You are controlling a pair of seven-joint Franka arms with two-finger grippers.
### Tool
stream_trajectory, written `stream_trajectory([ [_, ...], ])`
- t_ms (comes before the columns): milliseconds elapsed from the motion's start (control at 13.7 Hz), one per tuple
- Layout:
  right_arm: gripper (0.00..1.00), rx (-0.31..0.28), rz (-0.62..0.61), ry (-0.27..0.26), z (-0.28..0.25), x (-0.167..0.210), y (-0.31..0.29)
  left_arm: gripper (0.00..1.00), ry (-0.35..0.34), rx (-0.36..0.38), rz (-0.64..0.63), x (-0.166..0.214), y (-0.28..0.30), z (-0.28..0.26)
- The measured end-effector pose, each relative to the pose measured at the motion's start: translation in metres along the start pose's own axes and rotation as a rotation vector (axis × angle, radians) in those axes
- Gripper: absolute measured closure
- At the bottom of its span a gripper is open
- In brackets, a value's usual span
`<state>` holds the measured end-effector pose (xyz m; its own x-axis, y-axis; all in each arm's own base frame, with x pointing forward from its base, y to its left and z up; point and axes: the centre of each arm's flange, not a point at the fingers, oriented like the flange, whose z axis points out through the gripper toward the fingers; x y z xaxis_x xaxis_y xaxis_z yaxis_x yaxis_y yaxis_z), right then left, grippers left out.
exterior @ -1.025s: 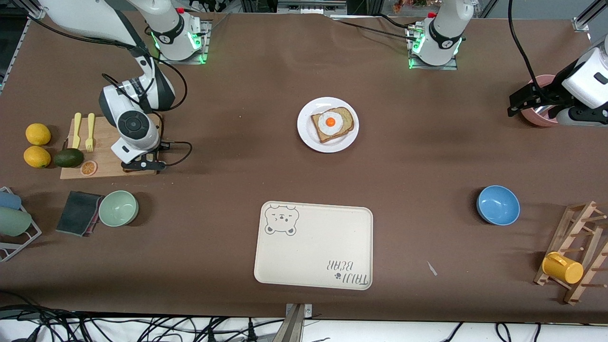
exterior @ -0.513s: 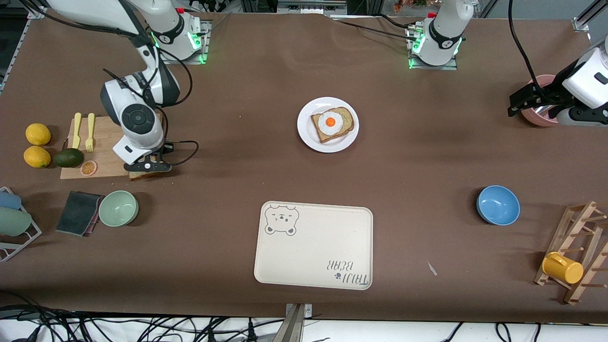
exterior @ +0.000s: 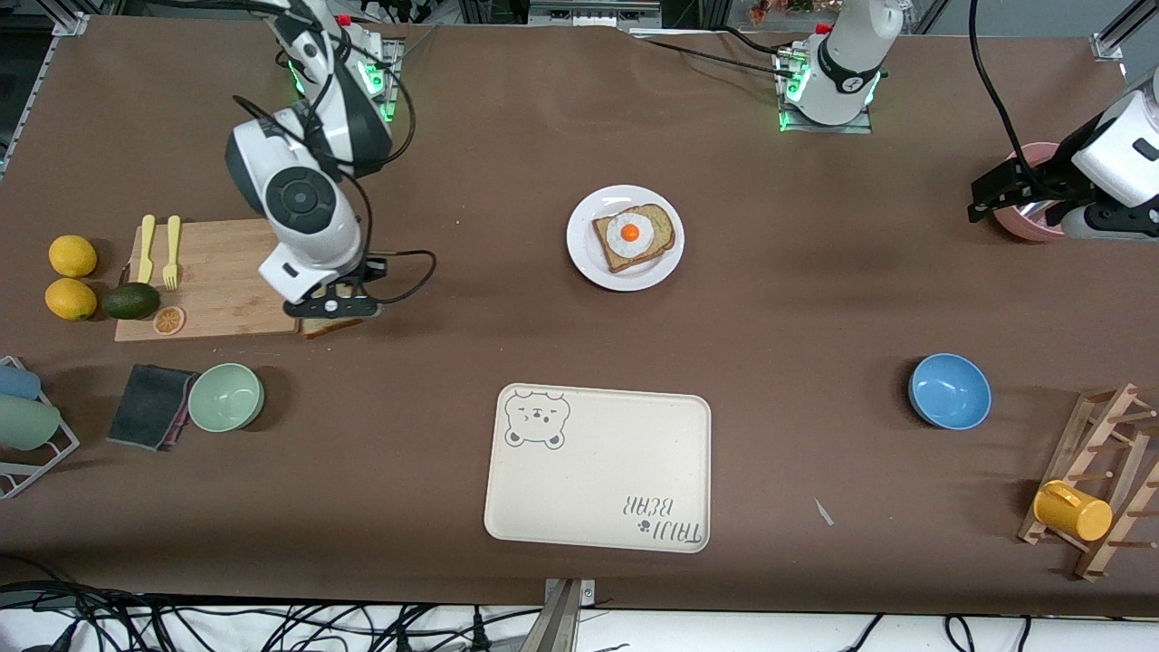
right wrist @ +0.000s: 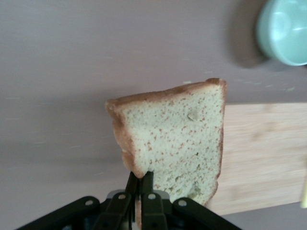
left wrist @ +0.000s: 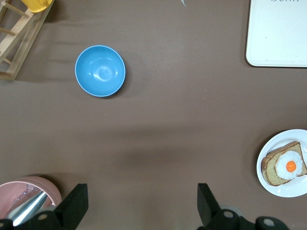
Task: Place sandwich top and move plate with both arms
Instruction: 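Lift the bread slice and carry it over the egg toast plate, then lower the bread onto the egg toast and open the right gripper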
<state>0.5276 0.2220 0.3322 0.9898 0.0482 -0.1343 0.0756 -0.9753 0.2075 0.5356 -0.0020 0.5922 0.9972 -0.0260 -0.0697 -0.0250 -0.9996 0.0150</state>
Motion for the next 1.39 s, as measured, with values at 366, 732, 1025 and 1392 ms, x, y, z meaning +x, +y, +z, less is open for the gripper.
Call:
stream_trajectory([
  [366,0.94,0.068,0.113,0.033,-0.045,-0.040,-0.124,0.00,0.000,0.000,0.000,0.000,0.000,0.000],
  [732,0.94,0.133,0.255,0.002,-0.057,-0.085,-0.244,0.00,0.000,0.000,-0.001,0.000,-0.001,0.000],
  [1025,0.94,0.134,0.367,-0.032,-0.045,-0.130,-0.317,0.00,0.000,0.000,-0.001,0.000,-0.001,0.000],
  [1392,0.94,0.196,0.464,-0.040,-0.030,-0.167,-0.392,0.00,0.000,0.000,-0.001,0.000,-0.001,0.000],
])
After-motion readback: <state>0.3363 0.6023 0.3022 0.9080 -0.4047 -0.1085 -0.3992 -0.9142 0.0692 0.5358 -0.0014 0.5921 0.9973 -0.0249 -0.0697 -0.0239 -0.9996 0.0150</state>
